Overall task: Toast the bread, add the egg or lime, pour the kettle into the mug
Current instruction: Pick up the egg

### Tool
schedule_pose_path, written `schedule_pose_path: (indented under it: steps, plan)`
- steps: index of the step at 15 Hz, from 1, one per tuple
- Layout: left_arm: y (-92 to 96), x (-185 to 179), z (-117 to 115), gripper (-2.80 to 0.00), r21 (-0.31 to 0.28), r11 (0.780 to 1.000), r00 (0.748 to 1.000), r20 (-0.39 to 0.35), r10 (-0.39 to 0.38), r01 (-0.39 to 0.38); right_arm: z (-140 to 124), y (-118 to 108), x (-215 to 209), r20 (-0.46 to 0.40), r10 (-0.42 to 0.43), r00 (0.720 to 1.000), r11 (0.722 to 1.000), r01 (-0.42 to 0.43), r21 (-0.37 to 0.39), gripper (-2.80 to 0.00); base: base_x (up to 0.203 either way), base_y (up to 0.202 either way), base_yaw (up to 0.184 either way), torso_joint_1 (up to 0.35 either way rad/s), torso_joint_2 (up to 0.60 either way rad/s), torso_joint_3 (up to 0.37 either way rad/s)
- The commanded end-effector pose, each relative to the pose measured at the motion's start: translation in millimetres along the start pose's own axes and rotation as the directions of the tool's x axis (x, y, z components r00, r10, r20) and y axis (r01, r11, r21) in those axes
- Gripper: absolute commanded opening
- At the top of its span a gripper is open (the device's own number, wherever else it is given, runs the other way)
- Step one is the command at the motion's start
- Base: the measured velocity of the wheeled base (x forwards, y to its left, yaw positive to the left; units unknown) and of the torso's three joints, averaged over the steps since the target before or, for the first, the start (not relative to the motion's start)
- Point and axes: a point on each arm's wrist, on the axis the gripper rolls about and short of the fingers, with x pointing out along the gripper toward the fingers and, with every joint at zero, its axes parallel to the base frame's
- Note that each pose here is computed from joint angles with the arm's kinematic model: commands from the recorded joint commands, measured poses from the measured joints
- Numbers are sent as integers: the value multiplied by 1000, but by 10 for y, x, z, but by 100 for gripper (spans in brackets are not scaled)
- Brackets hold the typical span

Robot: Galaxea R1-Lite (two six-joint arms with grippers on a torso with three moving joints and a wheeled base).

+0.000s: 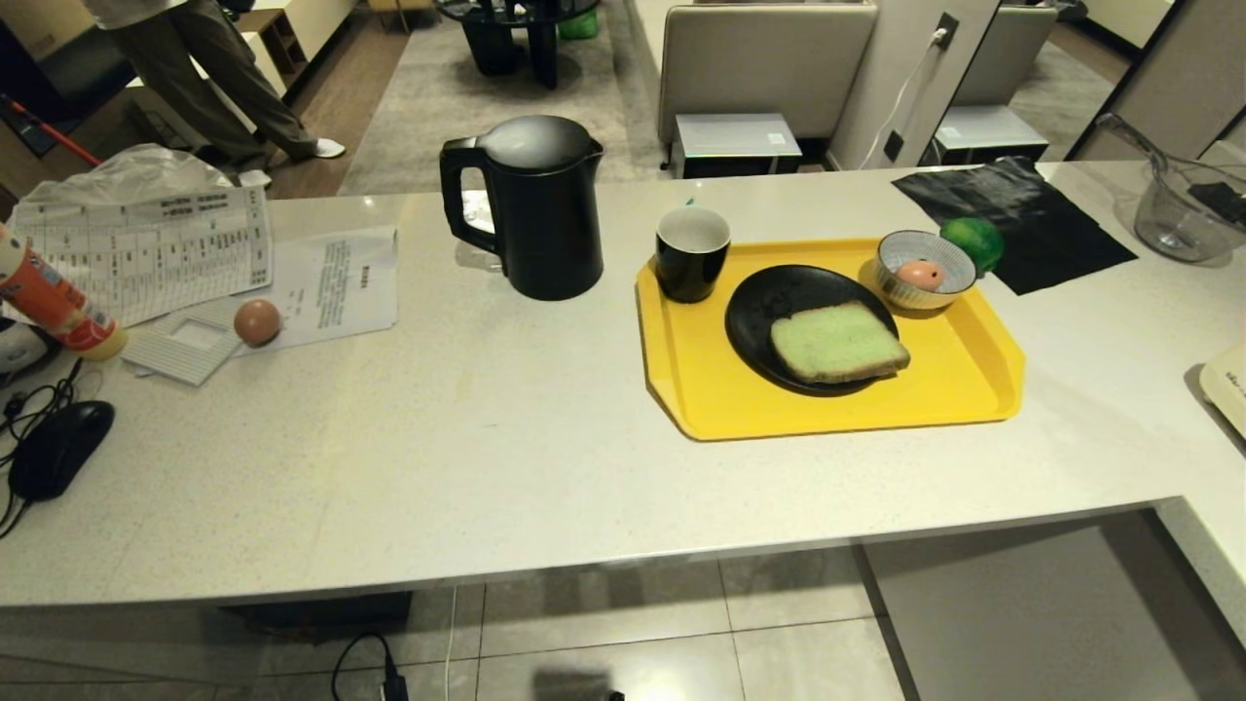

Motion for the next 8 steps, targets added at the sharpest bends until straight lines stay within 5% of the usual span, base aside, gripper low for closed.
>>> schedule_pose_path:
  steps: [1, 8]
  plan:
    - [0, 1, -4, -280, 0, 1000, 1000, -1, 1, -1, -72, 2, 17, -26, 1, 1000, 1000, -1, 0, -280, 0, 0, 0, 0, 0, 0]
    - [0, 1, 0, -280, 2, 1000, 1000, -1, -1, 1, -72, 2, 17, -26, 1, 1000, 1000, -1, 0, -280, 0, 0, 0, 0, 0, 0]
